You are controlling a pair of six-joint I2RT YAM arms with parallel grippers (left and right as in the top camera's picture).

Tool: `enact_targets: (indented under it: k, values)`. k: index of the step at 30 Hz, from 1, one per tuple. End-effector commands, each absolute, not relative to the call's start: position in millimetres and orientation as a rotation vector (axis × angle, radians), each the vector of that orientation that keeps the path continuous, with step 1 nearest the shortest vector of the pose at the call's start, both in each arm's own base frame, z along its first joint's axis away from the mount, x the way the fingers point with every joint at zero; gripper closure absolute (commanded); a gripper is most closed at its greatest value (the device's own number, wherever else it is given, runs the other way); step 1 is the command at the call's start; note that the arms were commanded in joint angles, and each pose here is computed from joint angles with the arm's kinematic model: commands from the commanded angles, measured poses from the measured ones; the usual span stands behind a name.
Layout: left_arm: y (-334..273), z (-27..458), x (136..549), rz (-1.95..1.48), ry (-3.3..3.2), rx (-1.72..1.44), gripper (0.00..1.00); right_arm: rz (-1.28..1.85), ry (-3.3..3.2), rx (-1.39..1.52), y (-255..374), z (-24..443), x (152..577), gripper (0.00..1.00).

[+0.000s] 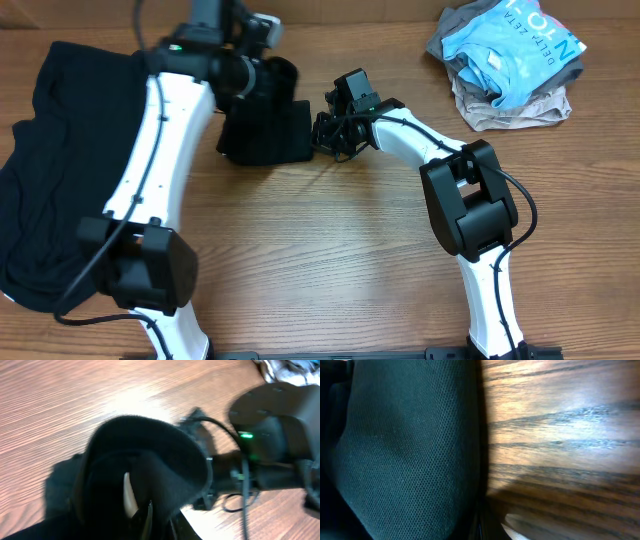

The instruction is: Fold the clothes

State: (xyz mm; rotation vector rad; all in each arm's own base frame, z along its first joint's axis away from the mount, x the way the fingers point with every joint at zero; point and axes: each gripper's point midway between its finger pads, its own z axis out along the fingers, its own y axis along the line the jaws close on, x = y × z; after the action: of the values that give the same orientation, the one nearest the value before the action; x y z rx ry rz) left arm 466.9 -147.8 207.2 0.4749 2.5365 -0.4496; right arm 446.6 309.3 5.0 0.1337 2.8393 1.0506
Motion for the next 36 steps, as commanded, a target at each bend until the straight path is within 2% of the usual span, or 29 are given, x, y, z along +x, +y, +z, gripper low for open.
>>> enact_targets:
  k: [1,3,7,9,12,15,19,20,21,22,24,25,27,32,36]
  values:
    - [-170.0,185.1,468.7,-0.385,2.589,0.477,0.86,1.147,2.815,0.075,309.8,14.3,449.9,0.96]
    - [-177.7,170.2,468.1,-0.373,2.624,0.473,0.87,1.216,2.78,0.07,303.7,31.5,459.2,0.96]
    - [-185.0,143.2,467.1,-0.364,2.688,0.468,0.87,1.313,2.65,0.129,263.2,94.1,494.5,0.96]
    - [-185.2,131.2,467.6,-0.361,2.714,0.468,0.79,1.324,2.553,0.175,225.8,138.7,514.2,0.96]
    - [-184.8,125.5,468.3,-0.358,2.724,0.468,0.7,1.302,2.456,0.232,179.4,181.4,527.8,0.95]
    - [-179.5,130.7,474.4,-0.336,2.704,0.45,0.63,1.278,2.41,0.264,143.6,202.7,529.1,0.85]
    - [-163.7,164.0,486.1,-0.341,2.674,0.345,0.53,1.257,2.461,0.225,136.5,194.4,516.7,0.59]
    - [-159.5,173.6,487.5,-0.341,2.669,0.323,0.47,1.247,2.485,0.2,141.3,189.5,512.0,0.51]
    - [-150.7,192.2,489.0,-0.342,2.658,0.292,0.36,1.238,2.515,0.139,154.2,185.1,504.1,0.38]
    - [-143.6,206.3,489.7,-0.339,2.647,0.273,0.29,1.225,2.532,0.11,161.7,182.6,500.2,0.3]
    - [-130.6,229.1,489.5,-0.332,2.628,0.241,0.05,1.163,2.587,0.084,178.0,173.0,491.9,0.21]
    - [-123.1,241.5,488.4,-0.327,2.618,0.225,0.0,1.12,2.617,0.076,185.1,167.5,488.0,0.14]
    - [-107.8,262.0,484.8,-0.308,2.599,0.217,0.0,1.009,2.672,0.057,198.2,155.1,481.3,0.0]
    - [-67.3,290.7,478.3,-0.256,2.577,0.137,0.0,0.751,2.721,-0.042,232.8,137.2,468.3,0.0]
    - [-44.5,287.2,474.2,-0.249,2.607,0.072,0.0,0.575,2.724,-0.102,252.8,120.2,464.3,0.0]
